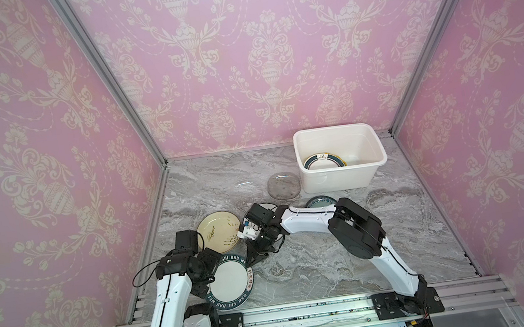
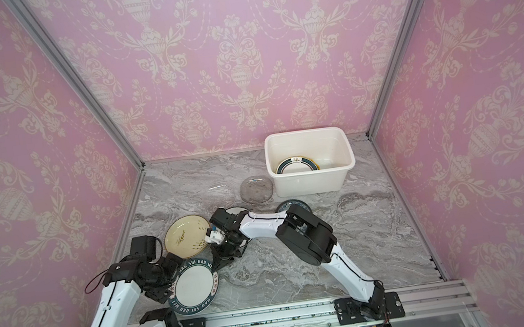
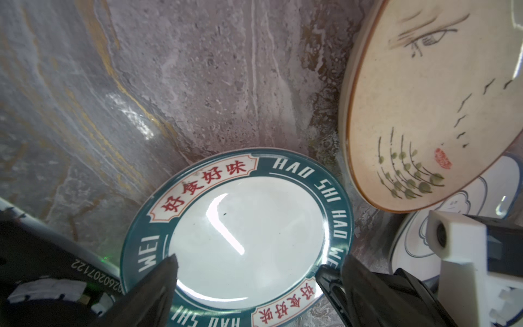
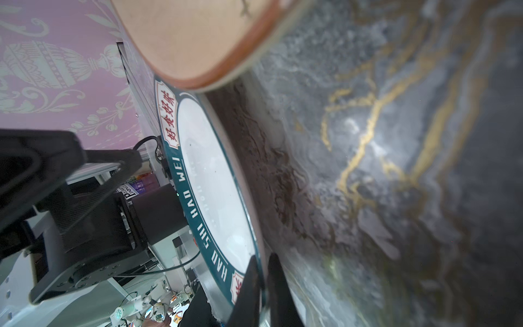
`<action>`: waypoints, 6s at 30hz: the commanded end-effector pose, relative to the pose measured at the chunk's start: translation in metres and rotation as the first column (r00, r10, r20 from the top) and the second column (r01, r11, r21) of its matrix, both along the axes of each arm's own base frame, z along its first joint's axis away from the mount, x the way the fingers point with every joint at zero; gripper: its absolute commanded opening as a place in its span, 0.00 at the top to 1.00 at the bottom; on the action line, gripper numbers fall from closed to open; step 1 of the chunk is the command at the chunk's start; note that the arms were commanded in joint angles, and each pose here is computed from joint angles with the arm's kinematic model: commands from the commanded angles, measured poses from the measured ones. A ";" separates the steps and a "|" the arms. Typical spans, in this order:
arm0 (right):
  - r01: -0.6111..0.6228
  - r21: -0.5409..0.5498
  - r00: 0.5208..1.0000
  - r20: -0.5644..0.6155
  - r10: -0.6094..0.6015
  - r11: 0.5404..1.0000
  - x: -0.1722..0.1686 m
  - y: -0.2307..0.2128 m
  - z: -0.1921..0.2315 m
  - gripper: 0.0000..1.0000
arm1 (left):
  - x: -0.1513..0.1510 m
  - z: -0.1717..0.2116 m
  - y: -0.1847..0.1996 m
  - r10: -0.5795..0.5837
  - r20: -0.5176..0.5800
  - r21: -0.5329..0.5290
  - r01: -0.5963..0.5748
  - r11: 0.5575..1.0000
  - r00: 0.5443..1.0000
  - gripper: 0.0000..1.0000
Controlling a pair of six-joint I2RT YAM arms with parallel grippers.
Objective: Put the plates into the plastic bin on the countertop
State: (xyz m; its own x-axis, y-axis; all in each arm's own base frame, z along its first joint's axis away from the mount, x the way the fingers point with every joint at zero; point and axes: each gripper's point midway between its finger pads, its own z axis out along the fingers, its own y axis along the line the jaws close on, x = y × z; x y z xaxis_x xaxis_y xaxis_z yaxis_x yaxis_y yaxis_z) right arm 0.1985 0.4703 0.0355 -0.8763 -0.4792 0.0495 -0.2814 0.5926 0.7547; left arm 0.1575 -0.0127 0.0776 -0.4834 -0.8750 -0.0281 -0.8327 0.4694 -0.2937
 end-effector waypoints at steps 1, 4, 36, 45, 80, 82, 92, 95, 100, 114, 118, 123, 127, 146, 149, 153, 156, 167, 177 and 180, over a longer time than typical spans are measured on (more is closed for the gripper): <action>0.043 -0.057 0.999 0.007 -0.043 0.997 0.005 -0.030 0.013 0.96 | 0.009 0.019 -0.003 -0.068 0.071 -0.002 0.068 0.998 0.995 0.08; 0.077 -0.044 0.997 0.018 -0.076 0.996 0.009 -0.043 0.025 0.98 | 0.021 0.033 -0.006 -0.121 0.127 0.008 0.121 0.993 0.984 0.08; 0.355 0.230 0.897 0.189 -0.399 0.906 0.063 -0.184 0.202 1.00 | 0.103 0.153 -0.139 -0.513 0.652 -0.060 0.713 0.699 0.558 0.22; 0.384 0.355 0.882 0.130 -0.452 0.852 0.065 -0.181 0.226 1.00 | 0.109 0.169 -0.165 -0.426 0.758 -0.151 0.767 0.624 0.495 0.38; 0.518 0.464 0.752 0.153 -0.642 0.718 0.097 -0.201 0.246 0.45 | 0.126 0.206 -0.183 -0.133 0.820 -0.318 0.638 0.702 0.556 1.00; 0.539 0.491 0.738 0.116 -0.665 0.684 0.100 -0.200 0.249 0.43 | 0.127 0.210 -0.185 -0.113 0.826 -0.321 0.626 0.711 0.552 1.00; 0.580 0.556 0.686 0.061 -0.725 0.596 0.110 -0.199 0.259 0.48 | 0.133 0.210 -0.206 -0.131 0.824 -0.296 0.616 0.730 0.552 1.00; 0.584 0.570 0.678 0.048 -0.733 0.578 0.112 -0.196 0.262 0.52 | 0.135 0.208 -0.210 -0.125 0.822 -0.292 0.600 0.745 0.555 1.00; 0.585 0.573 0.684 0.030 -0.728 0.573 0.110 -0.187 0.260 0.58 | 0.136 0.203 -0.214 -0.115 0.821 -0.281 0.571 0.771 0.559 1.00; 0.583 0.585 0.687 0.017 -0.727 0.564 0.107 -0.176 0.258 0.72 | 0.141 0.201 -0.226 -0.111 0.825 -0.280 0.572 0.771 0.555 1.00; 0.584 0.578 0.687 0.024 -0.726 0.571 0.107 -0.176 0.258 0.85 | 0.140 0.199 -0.228 -0.127 0.823 -0.269 0.577 0.771 0.554 1.00; 0.595 0.554 0.677 0.043 -0.734 0.582 0.107 -0.179 0.256 0.96 | 0.139 0.200 -0.231 -0.140 0.825 -0.261 0.589 0.764 0.547 1.00; 0.602 0.526 0.668 0.081 -0.740 0.601 0.108 -0.186 0.259 1.00 | 0.137 0.207 -0.230 -0.153 0.839 -0.236 0.601 0.764 0.523 0.81; 0.783 0.448 0.350 0.255 -0.901 0.431 0.204 -0.337 0.296 1.00 | 0.113 0.251 -0.203 -0.356 0.877 0.081 0.629 0.773 0.324 0.31; 0.808 0.429 0.302 0.288 -0.909 0.405 0.226 -0.357 0.291 1.00 | 0.115 0.244 -0.206 -0.400 0.855 0.108 0.643 0.758 0.329 0.29; 0.832 0.398 0.270 0.316 -0.910 0.386 0.255 -0.371 0.278 1.00 | 0.120 0.233 -0.208 -0.418 0.840 0.110 0.644 0.757 0.347 0.29; 0.849 0.366 0.258 0.340 -0.904 0.380 0.273 -0.380 0.263 1.00 | 0.123 0.223 -0.212 -0.426 0.829 0.102 0.652 0.752 0.362 0.29; 0.885 0.270 0.270 0.364 -0.891 0.379 0.317 -0.397 0.210 1.00 | 0.149 0.196 -0.232 -0.480 0.787 0.110 0.678 0.727 0.388 0.29; 0.885 0.173 0.344 0.385 -0.857 0.433 0.336 -0.398 0.151 1.00 | 0.172 0.174 -0.249 -0.547 0.735 0.133 0.705 0.697 0.402 0.29; 0.881 0.156 0.364 0.380 -0.850 0.447 0.339 -0.396 0.138 1.00 | 0.177 0.167 -0.254 -0.547 0.730 0.123 0.709 0.694 0.410 0.29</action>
State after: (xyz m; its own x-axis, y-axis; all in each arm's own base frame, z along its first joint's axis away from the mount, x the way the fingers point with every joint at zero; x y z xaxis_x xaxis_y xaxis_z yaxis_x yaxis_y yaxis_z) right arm 0.5291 0.0748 0.1653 -0.7525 0.5758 -0.3198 0.2436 0.6944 0.6771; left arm 0.3317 -0.2581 0.2391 -0.7985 -0.3912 -0.4575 0.1122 0.6499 -0.7516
